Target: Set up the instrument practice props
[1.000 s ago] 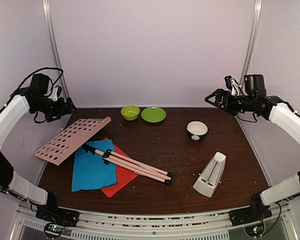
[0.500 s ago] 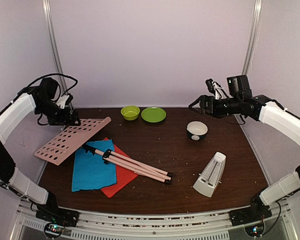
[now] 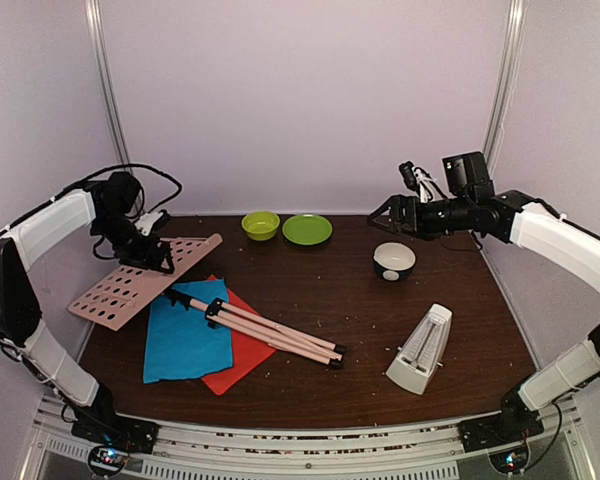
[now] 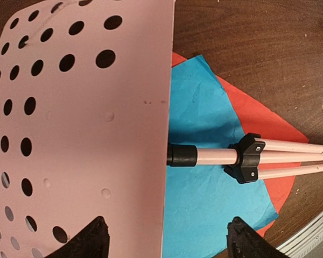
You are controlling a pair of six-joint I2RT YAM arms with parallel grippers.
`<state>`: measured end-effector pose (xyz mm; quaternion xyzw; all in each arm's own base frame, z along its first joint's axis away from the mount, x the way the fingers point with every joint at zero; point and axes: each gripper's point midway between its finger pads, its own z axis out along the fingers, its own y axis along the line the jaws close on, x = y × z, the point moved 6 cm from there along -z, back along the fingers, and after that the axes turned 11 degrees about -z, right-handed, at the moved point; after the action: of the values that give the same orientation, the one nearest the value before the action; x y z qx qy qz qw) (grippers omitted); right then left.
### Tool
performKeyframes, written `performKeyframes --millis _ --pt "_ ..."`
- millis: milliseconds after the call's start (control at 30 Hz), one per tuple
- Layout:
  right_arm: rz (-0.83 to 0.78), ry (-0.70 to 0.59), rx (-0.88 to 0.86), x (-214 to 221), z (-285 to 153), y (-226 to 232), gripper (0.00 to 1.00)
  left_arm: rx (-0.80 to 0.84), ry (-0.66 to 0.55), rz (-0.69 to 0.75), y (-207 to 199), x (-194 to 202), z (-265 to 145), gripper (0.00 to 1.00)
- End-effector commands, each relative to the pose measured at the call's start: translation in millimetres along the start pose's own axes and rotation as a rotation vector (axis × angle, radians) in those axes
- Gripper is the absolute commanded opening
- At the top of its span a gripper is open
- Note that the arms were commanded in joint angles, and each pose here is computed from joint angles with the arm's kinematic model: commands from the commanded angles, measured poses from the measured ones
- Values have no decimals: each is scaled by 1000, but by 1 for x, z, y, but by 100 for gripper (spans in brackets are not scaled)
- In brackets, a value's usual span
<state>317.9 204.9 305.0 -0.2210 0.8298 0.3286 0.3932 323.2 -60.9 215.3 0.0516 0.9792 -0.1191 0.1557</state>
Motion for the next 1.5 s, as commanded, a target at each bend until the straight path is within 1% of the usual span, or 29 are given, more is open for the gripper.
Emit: performKeyframes --millis 0,67,233,333,467,700,767,833,900,1000,1200,1300,1467 --pt "-29 -23 -20 -11 -1 8 100 10 26 35 -3 -6 12 74" --pt "-31 -19 -21 -10 -1 8 100 15 39 34 -2 -8 17 70" --pt "-35 -7 -29 -8 -2 10 100 55 65 37 -5 -14 33 54" --pt "-37 4 -29 -8 -1 9 100 62 90 38 -6 -16 43 47" --pt "-45 21 -30 -7 0 10 100 71 103 33 -7 -18 50 33" --pt "-42 26 -34 -8 1 9 100 21 119 51 -5 -23 52 10" --pt "-41 27 -36 -8 2 10 100 6 116 59 -5 -24 49 1" --pt "-37 29 -38 -7 2 9 100 -18 95 72 -6 -28 41 0" --pt "-38 30 -36 -7 2 10 100 -44 59 89 -9 -35 29 0" --pt "-33 21 -44 -8 1 11 100 -84 -40 125 -18 -51 -1 0" --pt "-15 8 -64 -9 1 13 100 -143 -329 210 -53 -94 -86 0" --pt "-6 -2 -70 -11 0 14 100 -170 -432 286 -73 -102 -119 0" --pt "21 -41 -91 -13 -3 15 100 -225 -605 407 -104 -106 -160 0"
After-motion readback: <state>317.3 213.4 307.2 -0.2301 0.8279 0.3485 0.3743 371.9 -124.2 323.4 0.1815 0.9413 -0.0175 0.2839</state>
